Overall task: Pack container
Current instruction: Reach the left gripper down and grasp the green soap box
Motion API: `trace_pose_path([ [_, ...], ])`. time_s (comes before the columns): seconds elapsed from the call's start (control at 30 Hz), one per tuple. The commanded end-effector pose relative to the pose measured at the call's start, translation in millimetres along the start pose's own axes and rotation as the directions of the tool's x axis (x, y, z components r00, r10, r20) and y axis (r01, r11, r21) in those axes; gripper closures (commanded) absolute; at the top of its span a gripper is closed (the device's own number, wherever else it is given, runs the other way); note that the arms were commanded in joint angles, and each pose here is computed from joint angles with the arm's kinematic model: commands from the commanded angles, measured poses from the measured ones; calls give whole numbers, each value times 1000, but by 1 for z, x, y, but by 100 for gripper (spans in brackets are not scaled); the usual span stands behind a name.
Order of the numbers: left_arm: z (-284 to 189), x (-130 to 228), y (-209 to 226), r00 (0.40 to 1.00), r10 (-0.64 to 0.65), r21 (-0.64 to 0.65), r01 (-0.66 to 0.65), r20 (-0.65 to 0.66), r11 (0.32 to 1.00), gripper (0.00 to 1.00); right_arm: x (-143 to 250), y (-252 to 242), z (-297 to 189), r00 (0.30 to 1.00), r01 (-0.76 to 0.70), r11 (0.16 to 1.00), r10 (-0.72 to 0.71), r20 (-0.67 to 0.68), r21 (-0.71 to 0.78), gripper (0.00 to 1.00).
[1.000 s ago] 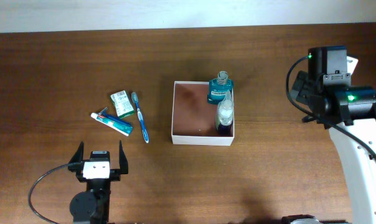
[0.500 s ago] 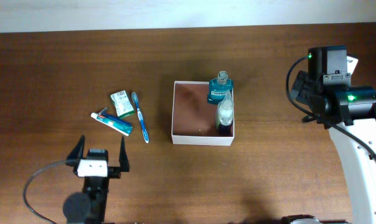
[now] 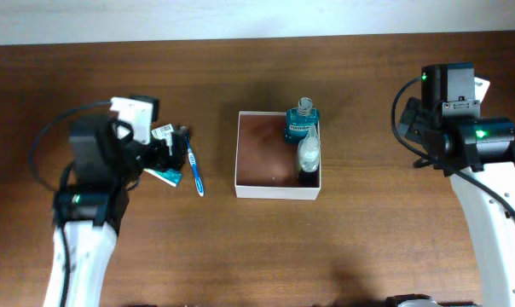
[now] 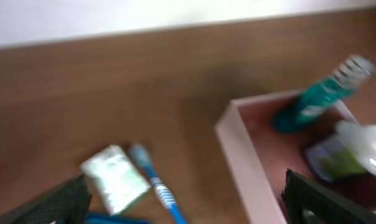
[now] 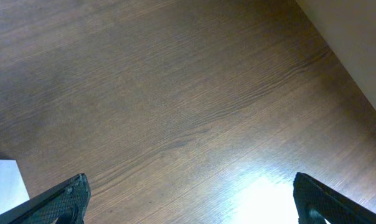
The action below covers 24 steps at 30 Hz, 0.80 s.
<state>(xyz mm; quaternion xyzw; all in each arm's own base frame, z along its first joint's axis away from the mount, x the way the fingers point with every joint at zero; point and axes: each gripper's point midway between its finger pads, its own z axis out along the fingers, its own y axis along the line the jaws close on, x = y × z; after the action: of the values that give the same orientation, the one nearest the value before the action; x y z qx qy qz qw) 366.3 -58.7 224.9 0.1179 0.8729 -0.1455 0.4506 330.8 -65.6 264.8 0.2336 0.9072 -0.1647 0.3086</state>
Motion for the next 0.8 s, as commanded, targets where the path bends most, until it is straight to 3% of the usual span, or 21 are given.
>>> trace_pose_path([
  [0.0, 28, 6, -11, 999, -27, 138, 32, -39, 990, 0, -5, -4, -1, 1000, -10, 1000, 9, 15, 14, 1],
  [0.07, 47, 19, -1, 995, -58, 115, 68, -86, 991, 1, -5, -4, -1, 1000, -10, 1000, 9, 15, 14, 1],
  [0.13, 59, 37, 30, 965, -224, -68, 216, -135, 974, 1, -5, -4, -1, 1000, -10, 1000, 9, 15, 14, 1],
  [0.17, 58, 48, 54, 930, -344, -227, 310, -128, 923, 1, -5, -4, -1, 1000, -10, 1000, 9, 15, 14, 1],
  [0.27, 55, 62, 79, 869, -489, -387, 427, -74, 817, 1, -5, -4, -1, 1000, -10, 1000, 10, 16, 14, 1],
  [0.4, 61, 79, 99, 834, -550, -496, 458, -48, 738, 1, -5, -4, -1, 1000, -10, 1000, 9, 15, 14, 1],
  [0.57, 103, 108, 103, 816, -573, -525, 453, -83, 721, 1, -5, -4, -1, 1000, -10, 1000, 10, 16, 14, 1],
  [0.77, 111, 99, 102, 876, -480, -589, 360, -55, 724, 3, -5, -4, -1, 1000, -10, 1000, 9, 15, 14, 1],
])
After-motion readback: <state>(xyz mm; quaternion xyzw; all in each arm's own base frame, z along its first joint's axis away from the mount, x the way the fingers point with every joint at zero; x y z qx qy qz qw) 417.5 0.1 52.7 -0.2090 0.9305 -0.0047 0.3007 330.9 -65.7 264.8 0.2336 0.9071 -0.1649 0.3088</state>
